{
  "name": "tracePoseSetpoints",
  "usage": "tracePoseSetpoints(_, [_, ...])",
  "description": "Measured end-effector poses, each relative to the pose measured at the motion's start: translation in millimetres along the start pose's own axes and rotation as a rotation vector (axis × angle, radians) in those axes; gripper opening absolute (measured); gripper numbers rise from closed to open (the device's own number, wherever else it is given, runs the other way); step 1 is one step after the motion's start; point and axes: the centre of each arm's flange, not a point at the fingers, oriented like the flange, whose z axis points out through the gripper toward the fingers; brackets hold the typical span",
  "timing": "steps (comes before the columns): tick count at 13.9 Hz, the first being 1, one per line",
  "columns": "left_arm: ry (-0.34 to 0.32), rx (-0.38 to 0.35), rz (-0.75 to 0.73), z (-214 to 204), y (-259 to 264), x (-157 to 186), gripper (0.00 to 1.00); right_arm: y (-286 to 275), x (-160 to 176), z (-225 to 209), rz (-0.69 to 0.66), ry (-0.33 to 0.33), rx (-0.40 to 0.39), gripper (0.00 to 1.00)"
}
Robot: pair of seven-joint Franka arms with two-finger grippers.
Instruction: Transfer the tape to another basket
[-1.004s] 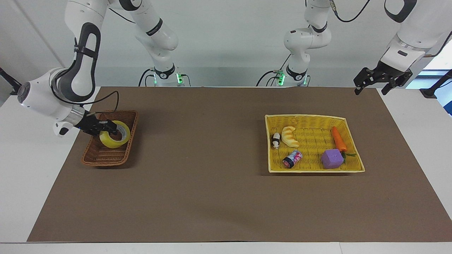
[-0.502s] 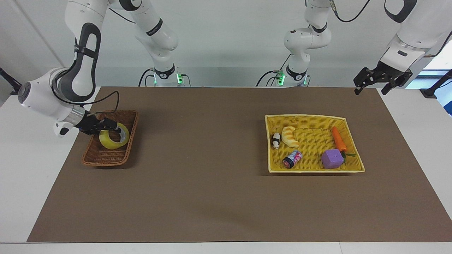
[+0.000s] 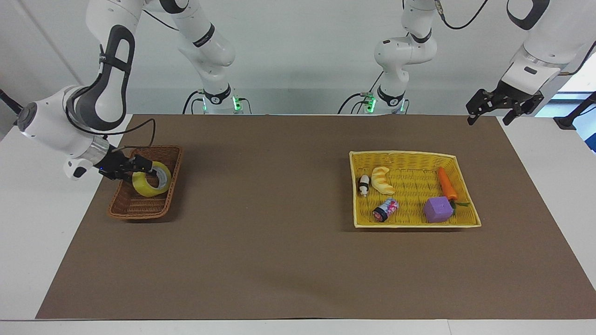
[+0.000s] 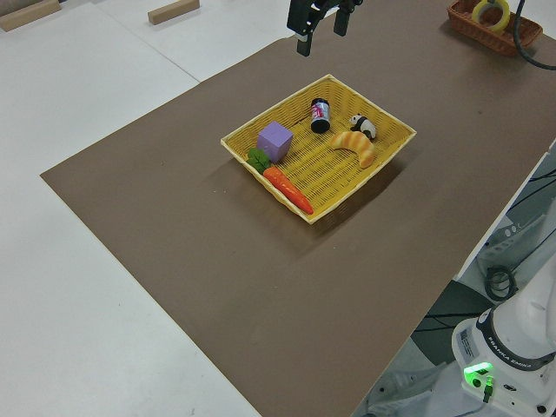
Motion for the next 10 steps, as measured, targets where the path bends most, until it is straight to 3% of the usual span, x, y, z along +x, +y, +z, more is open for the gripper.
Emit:
tracePoseSetpoints(6, [0.0, 0.0, 0.0, 0, 0, 0, 1.0, -76, 17, -68, -0.081, 0.069, -0.186, 1.0])
tracePoseSetpoints(10, [0.0, 0.0, 0.0, 0, 0, 0, 1.0, -150, 13, -100, 0.017, 0.081, -0.252, 1.0])
